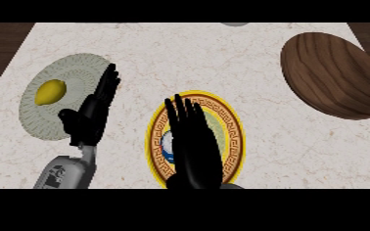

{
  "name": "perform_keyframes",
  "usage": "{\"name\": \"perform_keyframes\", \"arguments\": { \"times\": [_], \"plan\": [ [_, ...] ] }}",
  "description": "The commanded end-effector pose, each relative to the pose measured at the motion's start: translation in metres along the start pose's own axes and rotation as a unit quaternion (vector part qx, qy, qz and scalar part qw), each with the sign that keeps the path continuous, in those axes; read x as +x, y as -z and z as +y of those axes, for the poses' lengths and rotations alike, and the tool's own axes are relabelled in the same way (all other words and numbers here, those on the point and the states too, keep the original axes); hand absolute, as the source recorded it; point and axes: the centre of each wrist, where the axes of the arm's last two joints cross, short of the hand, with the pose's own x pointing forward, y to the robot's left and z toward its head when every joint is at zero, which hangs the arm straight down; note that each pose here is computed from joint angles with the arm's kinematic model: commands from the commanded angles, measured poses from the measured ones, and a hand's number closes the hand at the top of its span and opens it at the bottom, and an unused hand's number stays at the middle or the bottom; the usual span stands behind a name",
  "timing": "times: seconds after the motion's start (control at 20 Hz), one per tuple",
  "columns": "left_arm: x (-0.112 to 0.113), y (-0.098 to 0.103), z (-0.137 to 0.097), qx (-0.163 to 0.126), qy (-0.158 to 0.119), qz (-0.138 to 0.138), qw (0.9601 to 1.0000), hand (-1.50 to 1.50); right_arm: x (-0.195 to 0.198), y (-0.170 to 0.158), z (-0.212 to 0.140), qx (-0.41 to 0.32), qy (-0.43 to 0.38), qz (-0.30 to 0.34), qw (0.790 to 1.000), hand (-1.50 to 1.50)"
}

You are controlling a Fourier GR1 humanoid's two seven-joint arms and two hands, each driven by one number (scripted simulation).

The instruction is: Pick the croissant from the plate and place it in the bowl

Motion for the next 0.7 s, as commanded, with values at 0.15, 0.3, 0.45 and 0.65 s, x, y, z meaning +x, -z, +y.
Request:
{"name": "perform_keyframes", "arguments": {
  "times": [0.15, 0.3, 0.45, 0.65],
  "plan": [
    [0.012, -0.004, 0.000, -0.001, 0.007, 0.002, 1.0000, 0.00, -0.009, -0.009, -0.006, 0.007, 0.057, -0.022, 0.998, -1.50],
    [-0.002, -0.010, -0.007, -0.001, 0.000, 0.001, 1.0000, 0.00, -0.002, -0.016, -0.002, 0.003, 0.064, -0.029, 0.998, -1.50],
    [-0.004, -0.010, -0.005, 0.000, 0.002, -0.006, 1.0000, 0.00, -0.022, -0.011, 0.011, 0.012, 0.085, -0.021, 0.996, -1.50],
    [0.002, 0.003, 0.022, -0.004, 0.003, 0.005, 1.0000, 0.00, -0.009, -0.013, 0.030, 0.016, 0.099, -0.011, 0.995, -1.50]
  ]
}}
